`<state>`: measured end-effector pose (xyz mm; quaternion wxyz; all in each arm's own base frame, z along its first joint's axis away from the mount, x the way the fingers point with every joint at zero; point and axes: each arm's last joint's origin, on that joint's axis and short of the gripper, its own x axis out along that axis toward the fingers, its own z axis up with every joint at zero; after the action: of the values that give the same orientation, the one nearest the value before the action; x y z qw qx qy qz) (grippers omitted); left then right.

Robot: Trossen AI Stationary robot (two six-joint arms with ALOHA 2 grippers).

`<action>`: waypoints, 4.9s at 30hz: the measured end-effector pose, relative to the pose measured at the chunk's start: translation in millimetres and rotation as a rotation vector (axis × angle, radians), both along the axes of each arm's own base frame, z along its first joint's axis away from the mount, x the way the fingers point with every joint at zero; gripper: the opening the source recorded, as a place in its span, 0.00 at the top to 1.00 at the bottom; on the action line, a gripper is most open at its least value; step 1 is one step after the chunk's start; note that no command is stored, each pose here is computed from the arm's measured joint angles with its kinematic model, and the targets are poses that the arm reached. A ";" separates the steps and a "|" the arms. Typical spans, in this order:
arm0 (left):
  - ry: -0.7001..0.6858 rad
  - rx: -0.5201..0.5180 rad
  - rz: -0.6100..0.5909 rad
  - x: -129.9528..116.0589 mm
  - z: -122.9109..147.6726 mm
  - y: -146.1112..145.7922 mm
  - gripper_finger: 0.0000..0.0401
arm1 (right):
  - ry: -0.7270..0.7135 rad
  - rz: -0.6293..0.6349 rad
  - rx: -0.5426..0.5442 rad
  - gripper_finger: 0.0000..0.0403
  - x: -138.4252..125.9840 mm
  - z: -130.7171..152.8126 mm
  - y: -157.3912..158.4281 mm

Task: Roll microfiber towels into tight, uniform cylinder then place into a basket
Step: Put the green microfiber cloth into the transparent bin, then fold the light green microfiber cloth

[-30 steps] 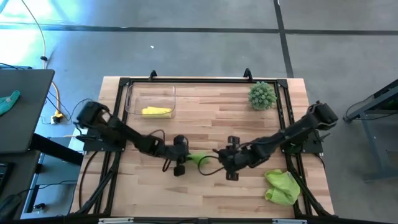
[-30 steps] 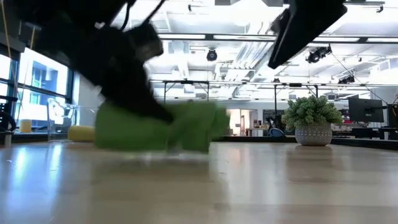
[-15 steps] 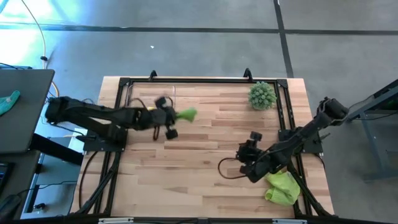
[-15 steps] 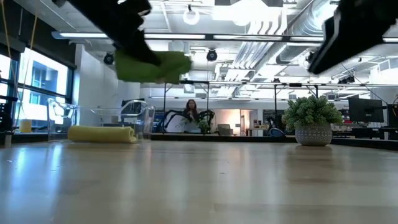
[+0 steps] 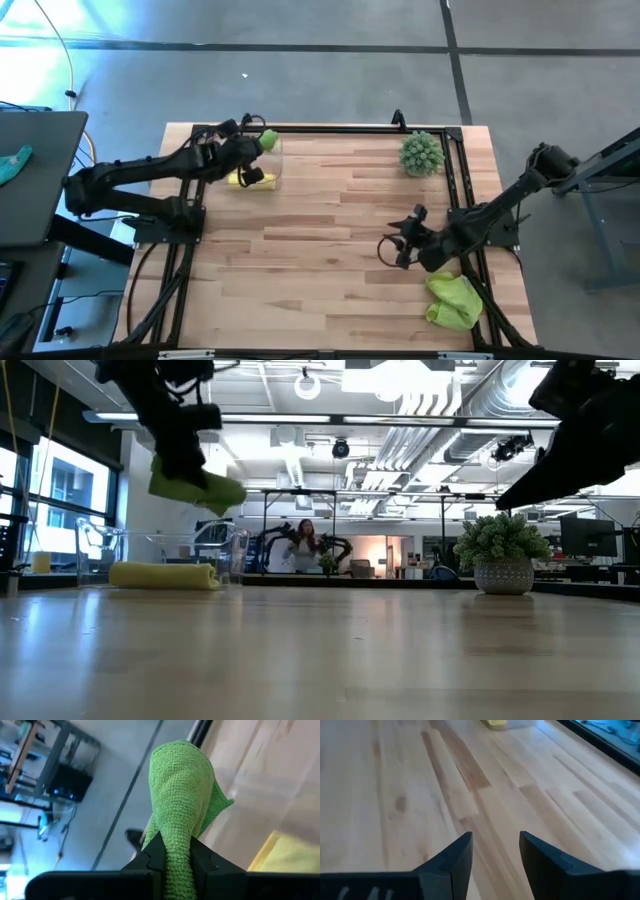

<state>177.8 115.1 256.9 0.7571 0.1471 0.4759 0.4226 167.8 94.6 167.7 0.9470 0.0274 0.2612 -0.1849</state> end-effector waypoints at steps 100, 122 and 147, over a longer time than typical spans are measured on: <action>-0.044 -0.545 -0.509 -34.5 -100.6 104.6 0.72 | 0.110 0.304 0.290 0.62 -10.5 -15.4 4.4; -0.286 -0.483 -0.346 -24.2 -40.1 63.0 0.52 | 0.110 0.304 0.290 0.62 -10.4 -15.4 4.4; -0.773 -0.741 -0.716 94.3 -9.7 -119.3 0.52 | 0.110 0.304 0.290 0.62 -10.4 -15.4 4.4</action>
<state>272.1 -4.2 247.3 0.9688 -0.1375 0.2045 -0.0261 157.4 99.0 152.3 0.9345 0.1134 0.3375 -0.0017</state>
